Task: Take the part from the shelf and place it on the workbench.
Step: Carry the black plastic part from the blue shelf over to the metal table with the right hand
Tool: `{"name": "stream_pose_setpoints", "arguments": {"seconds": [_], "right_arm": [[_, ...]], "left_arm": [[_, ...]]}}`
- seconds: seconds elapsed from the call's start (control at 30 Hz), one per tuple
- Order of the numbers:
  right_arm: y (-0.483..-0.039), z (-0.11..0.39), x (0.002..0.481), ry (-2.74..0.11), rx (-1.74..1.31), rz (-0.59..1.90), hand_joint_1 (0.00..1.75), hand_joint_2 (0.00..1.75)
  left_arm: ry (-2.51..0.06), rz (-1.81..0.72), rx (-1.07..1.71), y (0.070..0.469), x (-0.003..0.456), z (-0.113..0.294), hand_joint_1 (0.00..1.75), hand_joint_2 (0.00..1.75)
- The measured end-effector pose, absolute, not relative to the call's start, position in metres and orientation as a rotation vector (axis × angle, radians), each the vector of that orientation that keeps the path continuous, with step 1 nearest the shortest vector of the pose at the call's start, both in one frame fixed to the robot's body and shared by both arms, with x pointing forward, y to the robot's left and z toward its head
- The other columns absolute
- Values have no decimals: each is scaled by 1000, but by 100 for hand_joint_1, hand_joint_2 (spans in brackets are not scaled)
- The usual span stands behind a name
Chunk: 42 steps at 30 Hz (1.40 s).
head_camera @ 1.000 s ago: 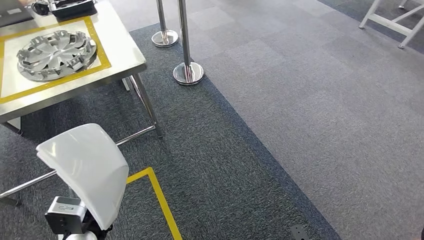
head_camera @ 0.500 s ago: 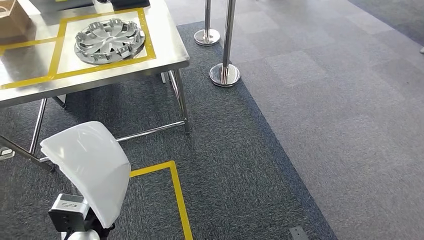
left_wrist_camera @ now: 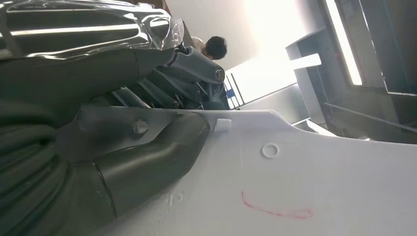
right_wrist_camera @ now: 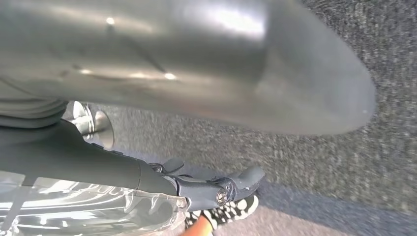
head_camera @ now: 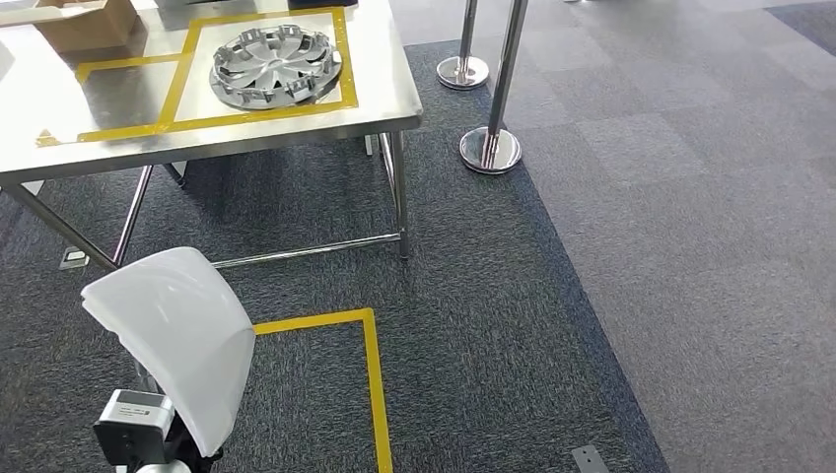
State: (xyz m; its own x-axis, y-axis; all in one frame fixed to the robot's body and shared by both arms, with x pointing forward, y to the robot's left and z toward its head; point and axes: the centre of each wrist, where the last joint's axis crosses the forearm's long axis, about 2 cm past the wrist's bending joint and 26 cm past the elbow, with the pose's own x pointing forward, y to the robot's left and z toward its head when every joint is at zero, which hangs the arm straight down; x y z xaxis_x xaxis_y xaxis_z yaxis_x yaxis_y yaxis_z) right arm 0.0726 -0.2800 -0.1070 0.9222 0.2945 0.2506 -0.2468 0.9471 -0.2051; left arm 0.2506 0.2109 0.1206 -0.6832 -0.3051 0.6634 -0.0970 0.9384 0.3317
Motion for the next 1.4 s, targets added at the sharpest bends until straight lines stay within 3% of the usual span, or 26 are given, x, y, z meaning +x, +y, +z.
{"name": "stream_pose_setpoints", "arguments": {"seconds": [1.4], "right_arm": [[-278,-107,70,-282,-168,286,0,0]], "left_arm": [[-2306,-341,267,212,250,121,175,175]]}}
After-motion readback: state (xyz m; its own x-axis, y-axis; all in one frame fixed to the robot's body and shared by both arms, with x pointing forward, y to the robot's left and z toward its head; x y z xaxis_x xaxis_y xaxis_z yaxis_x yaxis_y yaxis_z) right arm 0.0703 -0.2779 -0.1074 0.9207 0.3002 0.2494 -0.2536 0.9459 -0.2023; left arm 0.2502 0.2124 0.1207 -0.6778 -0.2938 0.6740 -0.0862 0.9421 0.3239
